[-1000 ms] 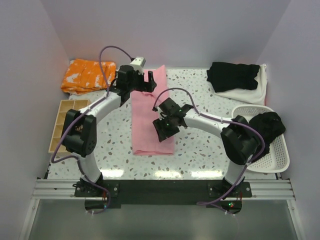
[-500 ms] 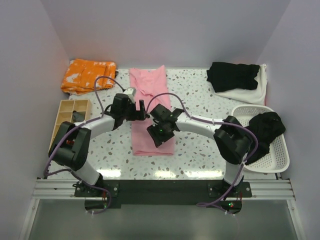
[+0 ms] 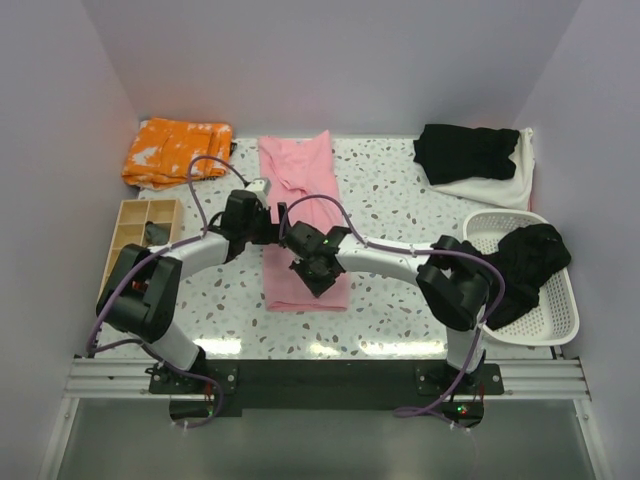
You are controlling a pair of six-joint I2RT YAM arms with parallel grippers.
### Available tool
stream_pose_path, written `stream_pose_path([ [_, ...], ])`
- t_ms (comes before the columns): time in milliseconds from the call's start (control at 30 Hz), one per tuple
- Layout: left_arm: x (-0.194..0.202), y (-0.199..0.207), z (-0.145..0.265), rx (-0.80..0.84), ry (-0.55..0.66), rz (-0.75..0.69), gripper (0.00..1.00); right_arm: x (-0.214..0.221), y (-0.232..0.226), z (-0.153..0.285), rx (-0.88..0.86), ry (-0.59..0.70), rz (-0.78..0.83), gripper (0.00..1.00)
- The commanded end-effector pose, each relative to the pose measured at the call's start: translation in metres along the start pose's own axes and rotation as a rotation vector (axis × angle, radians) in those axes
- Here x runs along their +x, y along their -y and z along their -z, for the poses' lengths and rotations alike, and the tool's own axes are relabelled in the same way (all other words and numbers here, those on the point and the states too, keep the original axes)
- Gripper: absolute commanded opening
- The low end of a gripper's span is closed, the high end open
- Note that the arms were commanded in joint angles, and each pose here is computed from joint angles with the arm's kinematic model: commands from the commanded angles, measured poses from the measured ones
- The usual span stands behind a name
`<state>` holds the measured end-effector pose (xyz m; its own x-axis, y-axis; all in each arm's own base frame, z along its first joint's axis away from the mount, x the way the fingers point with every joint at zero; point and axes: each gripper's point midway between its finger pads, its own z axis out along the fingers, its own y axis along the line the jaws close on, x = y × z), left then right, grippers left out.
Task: Fold and stack the t-shirts
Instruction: Grab the bottom of the folded rectangular tshirt with both arms
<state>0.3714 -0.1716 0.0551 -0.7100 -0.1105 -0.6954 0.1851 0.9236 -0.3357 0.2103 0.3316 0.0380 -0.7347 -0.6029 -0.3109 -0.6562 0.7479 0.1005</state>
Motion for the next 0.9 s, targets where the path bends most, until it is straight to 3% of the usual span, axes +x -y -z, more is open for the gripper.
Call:
stream_pose_path([
  [0, -0.007, 0.001, -0.004, 0.004, 0.020, -0.004, 1.00, 0.000, 0.005, 0.012, 0.120, -0.002, 0.031, 0.01],
  [233, -0.009, 0.000, -0.002, -0.010, 0.022, -0.006, 1.00, 0.015, 0.012, 0.019, 0.179, -0.028, 0.041, 0.00],
  [267, -0.009, -0.001, 0.000, -0.015, 0.024, -0.008, 1.00, 0.015, 0.014, 0.023, 0.183, -0.009, 0.034, 0.08],
  [333, -0.013, -0.002, 0.007, -0.029, 0.034, -0.014, 1.00, 0.014, 0.023, 0.040, 0.219, 0.055, 0.010, 0.40],
  [400, -0.015, -0.007, 0.015, -0.065, 0.039, -0.016, 1.00, 0.005, 0.036, 0.055, 0.253, 0.130, -0.030, 0.61],
  [633, -0.003, -0.007, 0.041, -0.078, 0.008, 0.030, 1.00, 0.000, 0.090, 0.068, 0.084, 0.239, -0.331, 0.66],
  [867, 0.026, 0.006, 0.069, 0.010, -0.030, 0.093, 0.98, 0.001, 0.100, 0.061, -0.035, 0.244, -0.417, 0.66],
])
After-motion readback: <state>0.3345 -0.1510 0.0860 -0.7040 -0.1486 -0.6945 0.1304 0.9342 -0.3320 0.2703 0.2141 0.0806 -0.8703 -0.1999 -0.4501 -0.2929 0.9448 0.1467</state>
